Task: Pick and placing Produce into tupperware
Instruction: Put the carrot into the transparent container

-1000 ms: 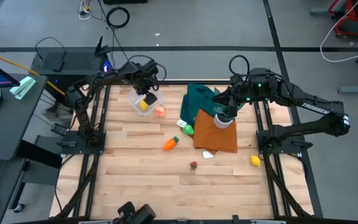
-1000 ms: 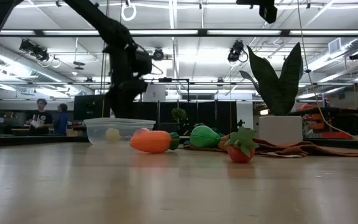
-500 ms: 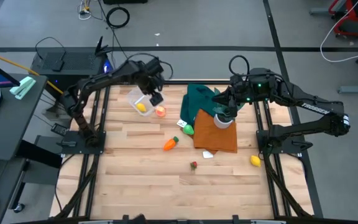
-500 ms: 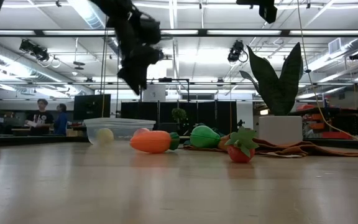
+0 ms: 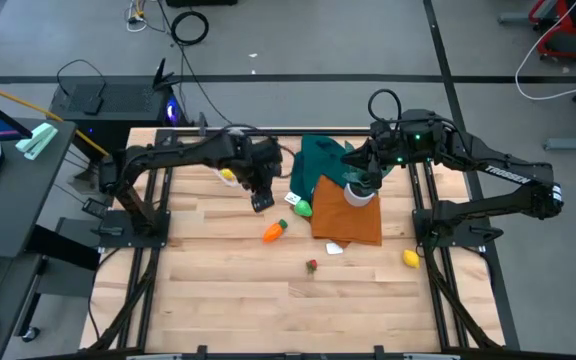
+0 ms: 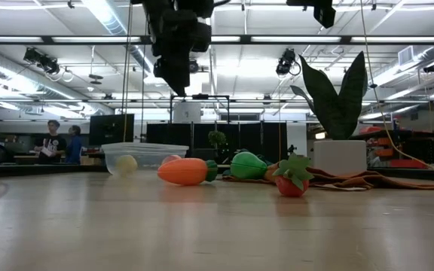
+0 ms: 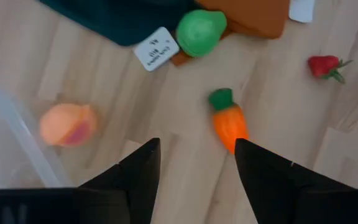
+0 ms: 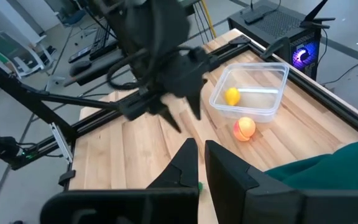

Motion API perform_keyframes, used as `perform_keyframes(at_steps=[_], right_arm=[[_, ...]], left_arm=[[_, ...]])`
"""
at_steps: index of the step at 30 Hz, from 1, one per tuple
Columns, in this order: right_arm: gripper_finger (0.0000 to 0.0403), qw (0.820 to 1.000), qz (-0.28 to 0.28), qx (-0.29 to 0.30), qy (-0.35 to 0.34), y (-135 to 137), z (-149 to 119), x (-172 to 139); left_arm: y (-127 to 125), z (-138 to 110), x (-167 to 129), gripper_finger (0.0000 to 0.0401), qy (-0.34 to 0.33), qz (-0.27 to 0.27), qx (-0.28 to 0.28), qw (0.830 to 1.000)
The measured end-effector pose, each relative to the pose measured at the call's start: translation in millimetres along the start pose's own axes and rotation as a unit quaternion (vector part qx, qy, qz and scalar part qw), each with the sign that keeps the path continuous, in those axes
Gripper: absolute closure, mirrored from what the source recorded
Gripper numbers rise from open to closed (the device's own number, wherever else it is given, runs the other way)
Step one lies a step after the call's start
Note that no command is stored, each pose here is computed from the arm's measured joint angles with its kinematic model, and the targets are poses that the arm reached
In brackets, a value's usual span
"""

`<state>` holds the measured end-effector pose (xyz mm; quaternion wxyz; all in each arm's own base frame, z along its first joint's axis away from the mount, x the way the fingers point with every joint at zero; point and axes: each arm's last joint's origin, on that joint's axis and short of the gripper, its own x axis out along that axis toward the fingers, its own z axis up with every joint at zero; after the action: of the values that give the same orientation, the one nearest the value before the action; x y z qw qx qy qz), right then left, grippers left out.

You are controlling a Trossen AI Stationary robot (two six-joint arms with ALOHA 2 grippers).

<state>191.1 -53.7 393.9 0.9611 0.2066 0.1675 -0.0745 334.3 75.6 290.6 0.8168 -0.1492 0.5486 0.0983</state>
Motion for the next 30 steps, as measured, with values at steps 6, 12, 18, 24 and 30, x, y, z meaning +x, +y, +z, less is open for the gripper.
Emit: perform_keyframes(at_steps=[6, 12, 18, 24, 30], right_arm=[[0.0403, 1.000, 0.003, -0.009, 0.001, 0.2, -0.1, 0.0], [0.0403, 0.999, 0.025, -0.009, 0.021, 1.0, -2.9, -0.2], [0.0403, 0.999, 0.038, -0.017, 0.032, 1.3, -4.4, -0.3], [0.0403, 0.998, 0.053, -0.021, 0.037, 2.1, -4.9, -0.4], [0.0403, 0.997, 0.055, -0.020, 0.041, 2.2, -5.5, -0.5]], left_arm=[[-16.8, -1.3, 12.5, 0.0200, 0.004, -0.003, -0.047, 0.999], [-37.6, -8.5, 39.5, 0.0204, 0.007, 0.011, -0.120, 0.993], [-56.7, -16.8, 69.0, 0.0176, 0.036, 0.050, -0.118, 0.991], [-66.4, -17.9, 90.9, 0.0115, 0.041, 0.064, -0.118, 0.990], [-66.5, -18.6, 101.7, 0.0046, 0.049, 0.070, -0.145, 0.986]])
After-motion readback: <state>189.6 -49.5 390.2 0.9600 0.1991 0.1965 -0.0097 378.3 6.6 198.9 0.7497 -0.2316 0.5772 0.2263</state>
